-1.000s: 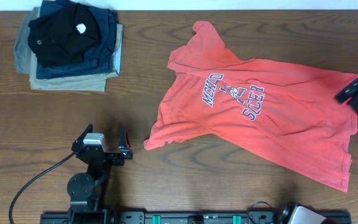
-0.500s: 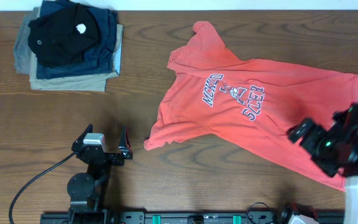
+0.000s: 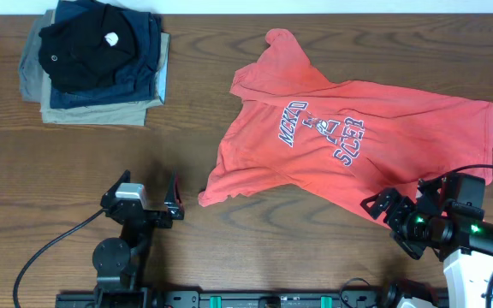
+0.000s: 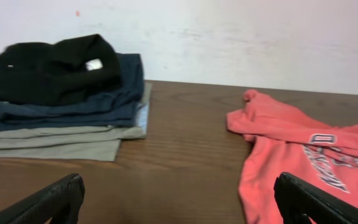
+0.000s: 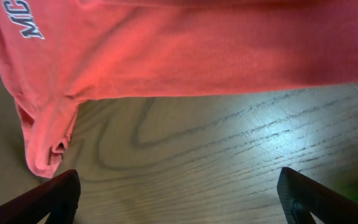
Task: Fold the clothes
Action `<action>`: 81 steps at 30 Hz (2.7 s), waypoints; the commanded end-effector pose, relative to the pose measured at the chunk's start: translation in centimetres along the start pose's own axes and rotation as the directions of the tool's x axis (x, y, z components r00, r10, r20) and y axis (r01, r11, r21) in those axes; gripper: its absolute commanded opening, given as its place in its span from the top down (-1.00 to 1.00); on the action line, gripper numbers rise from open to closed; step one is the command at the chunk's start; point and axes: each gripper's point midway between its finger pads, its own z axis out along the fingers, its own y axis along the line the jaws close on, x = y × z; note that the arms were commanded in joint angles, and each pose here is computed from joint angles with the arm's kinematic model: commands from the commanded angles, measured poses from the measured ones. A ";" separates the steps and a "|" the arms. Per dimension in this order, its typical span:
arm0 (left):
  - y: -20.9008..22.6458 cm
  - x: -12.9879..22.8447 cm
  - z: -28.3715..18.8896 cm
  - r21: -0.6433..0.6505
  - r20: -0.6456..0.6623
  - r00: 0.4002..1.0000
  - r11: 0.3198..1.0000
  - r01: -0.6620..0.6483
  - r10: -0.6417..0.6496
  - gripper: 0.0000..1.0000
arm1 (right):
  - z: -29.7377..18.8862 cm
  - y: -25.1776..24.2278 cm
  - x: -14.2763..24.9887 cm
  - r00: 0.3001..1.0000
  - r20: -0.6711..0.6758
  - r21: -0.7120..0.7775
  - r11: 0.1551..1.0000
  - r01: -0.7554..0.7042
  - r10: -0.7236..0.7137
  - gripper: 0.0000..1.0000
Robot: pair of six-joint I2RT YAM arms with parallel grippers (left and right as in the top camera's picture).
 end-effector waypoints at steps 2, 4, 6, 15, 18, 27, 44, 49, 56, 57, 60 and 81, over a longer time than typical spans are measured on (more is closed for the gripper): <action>-1.6 1.6 0.0 0.102 -0.055 0.998 0.994 0.038 -0.033 -0.95 | 0.0 0.4 -0.1 1.000 0.007 -0.019 0.999 0.026 -0.026 -0.99; -3.5 1.1 -0.3 0.209 -0.040 0.999 0.977 0.033 -0.026 -0.95 | 0.0 0.5 -0.2 0.999 0.015 -0.019 0.999 0.030 -0.030 -0.99; -5.5 0.5 -0.8 0.320 -0.030 0.999 0.947 0.026 -0.017 -0.96 | 0.0 0.6 -0.4 0.999 0.022 -0.023 0.999 0.038 -0.037 -0.98; -7.6 -2.4 -1.6 0.408 -0.102 0.993 0.909 0.090 -0.053 -0.96 | -0.1 0.9 -1.1 0.998 0.049 -0.036 0.998 0.052 -0.050 -0.99; -7.7 -3.5 -0.9 0.396 -0.197 0.980 0.911 0.115 -0.038 -0.96 | -0.1 1.0 -1.2 0.997 0.052 -0.037 0.998 0.054 -0.052 -0.98; -8.7 -5.0 2.6 0.381 -0.573 0.819 0.898 0.218 0.044 -0.95 | -0.1 1.0 -1.1 0.998 0.049 -0.037 0.998 0.053 -0.051 -0.98; -6.3 9.7 1.0 0.062 -0.961 0.276 0.990 0.129 0.025 -0.96 | -0.1 1.2 -1.6 0.995 0.070 -0.045 0.996 0.078 -0.075 -0.99; -7.2 11.1 2.6 0.095 -0.959 0.280 0.985 0.141 0.052 -0.96 | -0.1 1.1 -1.4 0.995 0.062 -0.041 0.996 0.074 -0.072 -0.99; -6.7 13.5 2.3 0.068 -0.981 0.191 0.989 0.133 0.042 -0.96 | -0.1 1.0 -1.2 0.995 0.055 -0.036 0.996 0.082 -0.080 -0.99; -6.6 13.7 2.3 0.066 -0.982 0.186 0.989 0.129 0.041 -0.96 | -0.1 1.0 -1.3 0.995 0.057 -0.037 0.996 0.083 -0.080 -0.98; -6.4 14.2 2.7 0.063 -0.982 0.187 0.991 0.117 0.041 -0.95 | -0.1 1.1 -1.3 0.995 0.059 -0.039 0.996 0.084 -0.081 -0.98; -6.1 15.3 3.5 0.060 -0.982 0.185 0.993 0.106 0.040 0.63 | 0.0 0.9 -1.0 0.996 0.045 -0.033 0.997 0.076 -0.075 -0.99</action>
